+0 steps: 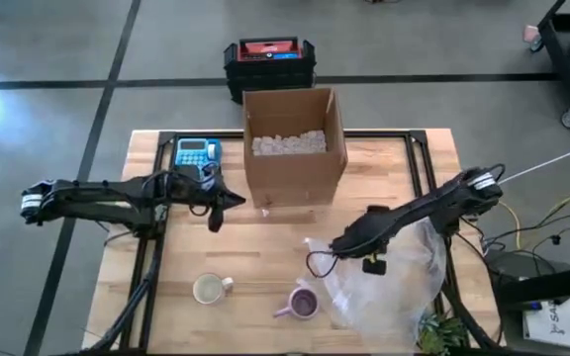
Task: Wrap mug
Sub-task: Wrap the purple mug with bubble wrap
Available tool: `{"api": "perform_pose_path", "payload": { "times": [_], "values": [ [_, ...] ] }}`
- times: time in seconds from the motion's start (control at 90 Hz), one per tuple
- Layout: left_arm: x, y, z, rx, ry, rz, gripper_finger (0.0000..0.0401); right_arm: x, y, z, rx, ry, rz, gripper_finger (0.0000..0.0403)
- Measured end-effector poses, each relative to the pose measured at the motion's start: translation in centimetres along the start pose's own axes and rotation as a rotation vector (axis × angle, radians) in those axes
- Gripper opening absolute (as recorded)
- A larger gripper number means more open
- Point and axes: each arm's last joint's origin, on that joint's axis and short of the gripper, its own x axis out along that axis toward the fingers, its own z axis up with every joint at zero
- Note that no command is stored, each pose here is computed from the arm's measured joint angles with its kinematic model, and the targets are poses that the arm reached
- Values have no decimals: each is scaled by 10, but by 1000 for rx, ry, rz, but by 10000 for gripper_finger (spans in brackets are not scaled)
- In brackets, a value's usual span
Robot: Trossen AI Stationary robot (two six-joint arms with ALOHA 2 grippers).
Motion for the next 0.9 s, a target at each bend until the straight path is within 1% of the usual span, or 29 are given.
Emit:
{"api": "perform_pose_path", "payload": {
  "times": [0.067, 0.133, 0.222, 0.267, 0.322, 0.378, 0.478, 0.6, 0.656, 0.778, 0.9],
  "values": [
    [-3, -2, 6, 3, -19, -7, 0, -25, -10, -9, 37, -130, 8, 7],
    [-9, -5, 16, 8, -61, -18, 0, -53, -21, -22, 75, -305, 3, 2],
    [-16, -8, 28, 23, -112, -27, 0, -88, -35, -40, 152, -633, -38, 3],
    [-19, -9, 32, 32, -130, -29, 0, -102, -40, -49, 167, -789, -48, 1],
    [-21, -10, 37, 37, -147, -32, 0, -118, -45, -58, 150, -974, -38, 1],
    [-23, -11, 42, 39, -161, -34, 0, -130, -48, -65, 112, -1115, -5, 1],
    [-22, -12, 48, 35, -166, -35, 0, -144, -48, -70, 1, -1297, 85, 0],
    [-17, -12, 52, 26, -152, -34, 0, -146, -39, -64, -170, -1390, 210, 0],
    [-13, -12, 53, 24, -140, -31, 1, -141, -33, -56, -222, -1388, 220, 0],
    [-2, -12, 60, 21, -113, -27, 19, -122, -16, -30, -313, -1314, 151, 0],
    [5, -15, 78, 22, -125, -29, 65, -102, 2, 1, -407, -1238, 64, 0]
  ]
}}
